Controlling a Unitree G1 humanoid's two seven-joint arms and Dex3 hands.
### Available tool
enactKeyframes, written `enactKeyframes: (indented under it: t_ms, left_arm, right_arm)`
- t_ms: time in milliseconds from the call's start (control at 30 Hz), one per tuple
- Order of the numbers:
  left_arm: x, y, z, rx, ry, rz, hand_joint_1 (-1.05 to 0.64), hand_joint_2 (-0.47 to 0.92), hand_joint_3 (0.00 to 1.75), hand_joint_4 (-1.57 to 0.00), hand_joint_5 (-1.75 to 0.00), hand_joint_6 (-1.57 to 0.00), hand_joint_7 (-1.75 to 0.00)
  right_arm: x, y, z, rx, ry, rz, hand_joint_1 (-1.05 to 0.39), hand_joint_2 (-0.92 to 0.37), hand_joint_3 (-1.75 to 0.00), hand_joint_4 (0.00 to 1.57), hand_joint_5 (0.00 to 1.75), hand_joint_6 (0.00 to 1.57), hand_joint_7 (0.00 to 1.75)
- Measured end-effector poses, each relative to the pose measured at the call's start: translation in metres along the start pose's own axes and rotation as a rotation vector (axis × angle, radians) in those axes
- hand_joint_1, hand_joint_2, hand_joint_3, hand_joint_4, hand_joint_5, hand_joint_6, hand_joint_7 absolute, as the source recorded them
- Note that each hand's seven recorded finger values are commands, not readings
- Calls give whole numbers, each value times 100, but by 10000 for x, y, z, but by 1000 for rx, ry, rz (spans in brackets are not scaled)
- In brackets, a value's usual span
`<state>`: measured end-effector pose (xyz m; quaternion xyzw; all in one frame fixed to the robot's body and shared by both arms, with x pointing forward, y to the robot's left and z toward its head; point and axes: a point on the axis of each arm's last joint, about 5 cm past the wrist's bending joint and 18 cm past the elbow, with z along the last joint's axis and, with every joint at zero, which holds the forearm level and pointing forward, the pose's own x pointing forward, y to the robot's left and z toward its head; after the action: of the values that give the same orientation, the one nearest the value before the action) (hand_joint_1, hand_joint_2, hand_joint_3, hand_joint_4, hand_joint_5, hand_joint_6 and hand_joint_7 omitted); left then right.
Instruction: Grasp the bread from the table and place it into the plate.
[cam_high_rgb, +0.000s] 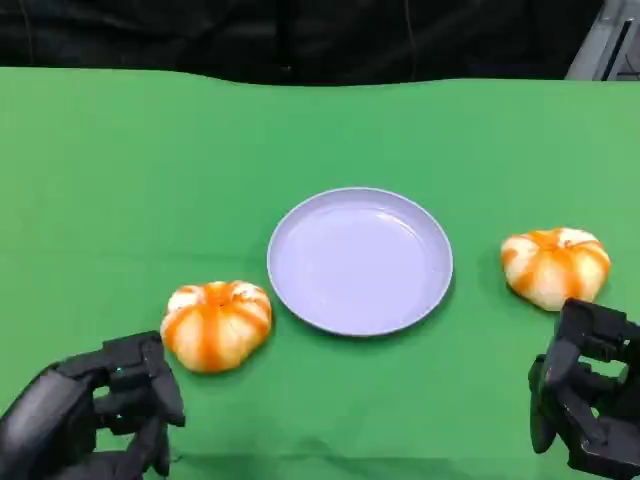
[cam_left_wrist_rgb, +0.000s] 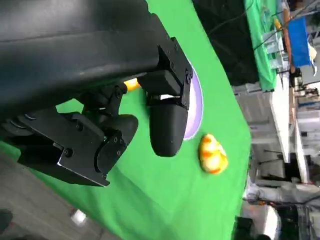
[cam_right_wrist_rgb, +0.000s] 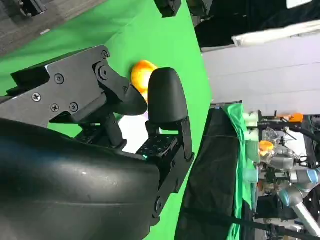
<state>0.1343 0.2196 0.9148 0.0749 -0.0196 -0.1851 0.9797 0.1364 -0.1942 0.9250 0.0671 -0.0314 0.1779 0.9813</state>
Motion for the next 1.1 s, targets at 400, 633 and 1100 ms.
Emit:
enactKeyframes:
  t_ms: [400,633,1100]
  left_arm:
    - [186,-240,83,833,-217,156,-97,92,41,0,0,-35,0]
    - [429,-278,100,1120,-140,121,-97,92,36,0,0,-30,0]
    - [914,-236,-156,1223,36,51,-99,92,38,-5,-2,-31,-1]
  right_arm:
    - [2,2,-1,11,23,-2,0,-69,-106,78,175,66,164]
    - [4,0,0,18,19,-1,1,-69,-107,80,175,66,164]
    - [-17,23,9,18,16,-3,0,-69,-107,81,175,67,162]
